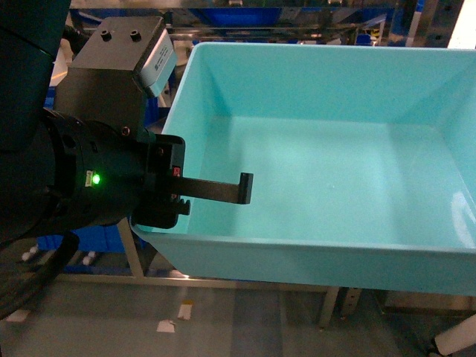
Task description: Organize blue bins on left shelf correctly
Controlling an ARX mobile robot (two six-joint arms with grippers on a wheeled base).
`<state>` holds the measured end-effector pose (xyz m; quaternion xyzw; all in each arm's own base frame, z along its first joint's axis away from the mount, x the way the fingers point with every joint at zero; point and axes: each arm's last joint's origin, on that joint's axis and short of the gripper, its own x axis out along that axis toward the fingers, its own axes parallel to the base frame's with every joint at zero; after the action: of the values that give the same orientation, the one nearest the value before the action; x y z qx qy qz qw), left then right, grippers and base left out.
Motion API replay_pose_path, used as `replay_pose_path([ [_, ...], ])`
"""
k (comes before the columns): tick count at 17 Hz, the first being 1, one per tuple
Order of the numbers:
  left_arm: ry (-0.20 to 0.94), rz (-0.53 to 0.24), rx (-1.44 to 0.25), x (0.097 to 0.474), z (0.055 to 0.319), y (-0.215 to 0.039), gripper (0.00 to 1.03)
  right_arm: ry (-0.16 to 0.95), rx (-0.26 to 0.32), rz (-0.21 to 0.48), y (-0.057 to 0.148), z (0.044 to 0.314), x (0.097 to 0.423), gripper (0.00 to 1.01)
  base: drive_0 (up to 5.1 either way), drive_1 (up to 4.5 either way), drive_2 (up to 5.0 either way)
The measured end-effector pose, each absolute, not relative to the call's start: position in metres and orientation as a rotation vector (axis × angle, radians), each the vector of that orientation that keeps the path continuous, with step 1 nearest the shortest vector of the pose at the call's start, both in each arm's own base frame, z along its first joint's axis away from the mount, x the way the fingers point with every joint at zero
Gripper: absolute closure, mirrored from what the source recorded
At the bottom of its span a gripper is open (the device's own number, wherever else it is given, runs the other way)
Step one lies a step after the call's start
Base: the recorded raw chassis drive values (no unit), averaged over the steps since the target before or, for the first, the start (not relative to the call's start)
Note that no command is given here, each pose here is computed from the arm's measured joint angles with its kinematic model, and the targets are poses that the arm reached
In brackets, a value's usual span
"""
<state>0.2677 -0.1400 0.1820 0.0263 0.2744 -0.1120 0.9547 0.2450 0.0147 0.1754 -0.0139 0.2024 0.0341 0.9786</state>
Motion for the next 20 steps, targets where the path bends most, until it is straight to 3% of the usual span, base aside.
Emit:
replay_pose_path([
  [8, 0.555, -0.228, 0.053, 0.2677, 0.1821, -0.1403, 1.01, 0.404, -0.028, 0.068, 0.0145, 0.1758, 0.2450, 0.99, -5.0, 2.48, 2.5],
  [12, 0.559, -0.227, 0.052, 0.2679, 0.1820, -0.1388, 1.01, 0.402, -0.029, 0.079, 0.0164, 0.1760, 0.2450, 0.99, 0.0, 0.00, 0.0],
  [20, 0.557, -0.226, 0.055, 0.2672, 0.1821, -0.1400, 1.01, 0.408, -0.029, 0.069, 0.0155, 0.1752, 0.2446, 0.99, 0.0, 4.33, -4.3],
])
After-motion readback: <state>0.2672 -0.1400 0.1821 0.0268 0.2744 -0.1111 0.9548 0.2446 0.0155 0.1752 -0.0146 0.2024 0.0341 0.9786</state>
